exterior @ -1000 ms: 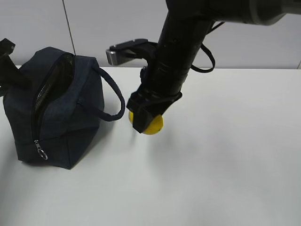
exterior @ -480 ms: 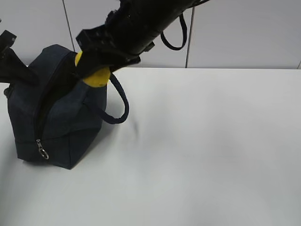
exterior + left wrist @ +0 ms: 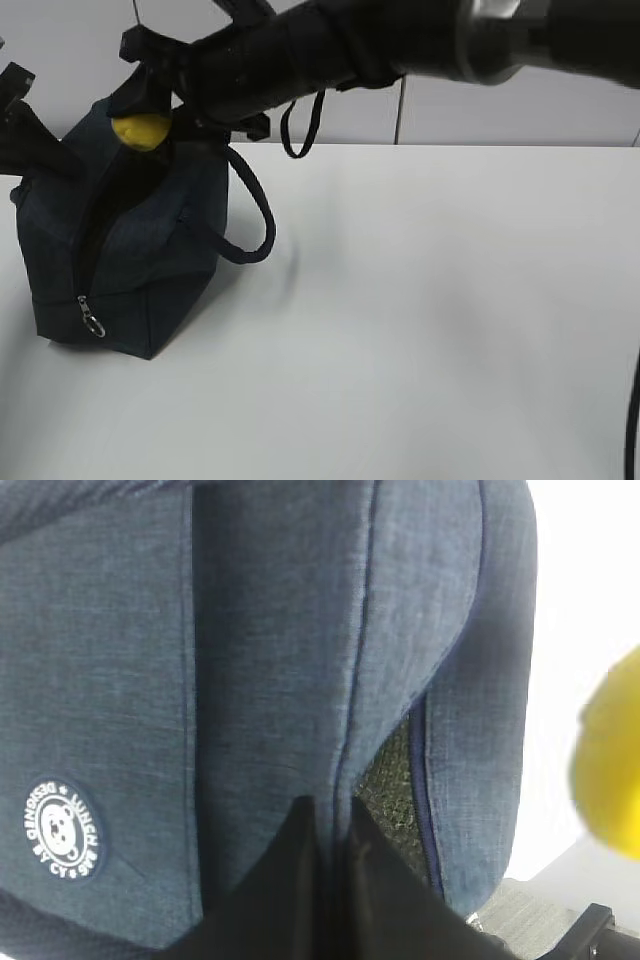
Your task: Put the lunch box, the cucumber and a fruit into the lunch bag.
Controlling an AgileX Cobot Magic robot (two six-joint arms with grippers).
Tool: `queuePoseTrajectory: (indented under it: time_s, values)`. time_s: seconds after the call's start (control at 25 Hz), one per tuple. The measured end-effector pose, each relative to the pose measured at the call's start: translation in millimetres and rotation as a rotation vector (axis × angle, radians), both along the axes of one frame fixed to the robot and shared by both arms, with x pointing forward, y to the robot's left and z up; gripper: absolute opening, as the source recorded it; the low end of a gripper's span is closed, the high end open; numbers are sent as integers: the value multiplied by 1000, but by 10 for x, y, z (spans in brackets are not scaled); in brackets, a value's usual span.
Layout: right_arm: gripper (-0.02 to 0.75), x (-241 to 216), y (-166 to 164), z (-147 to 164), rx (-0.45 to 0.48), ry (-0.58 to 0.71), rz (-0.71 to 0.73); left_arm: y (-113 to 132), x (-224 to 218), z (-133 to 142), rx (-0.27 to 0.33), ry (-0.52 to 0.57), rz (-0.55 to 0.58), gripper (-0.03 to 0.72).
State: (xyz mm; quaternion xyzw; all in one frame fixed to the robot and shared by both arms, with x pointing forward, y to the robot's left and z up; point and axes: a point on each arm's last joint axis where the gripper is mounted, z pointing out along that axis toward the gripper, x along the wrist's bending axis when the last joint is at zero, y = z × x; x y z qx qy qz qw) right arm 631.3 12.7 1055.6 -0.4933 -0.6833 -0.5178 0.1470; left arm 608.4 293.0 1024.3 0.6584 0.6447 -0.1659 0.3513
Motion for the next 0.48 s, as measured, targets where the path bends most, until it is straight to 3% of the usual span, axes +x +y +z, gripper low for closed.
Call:
queuePoseTrajectory:
  time_s: [0.2,0.48]
  values:
    - [391,110,89,-301,59,49,-16,0,-1,0,0,1,-1,-6]
    - [403,158,89,-350,52,14,-40,0,-1,0,0,1,-1,-6]
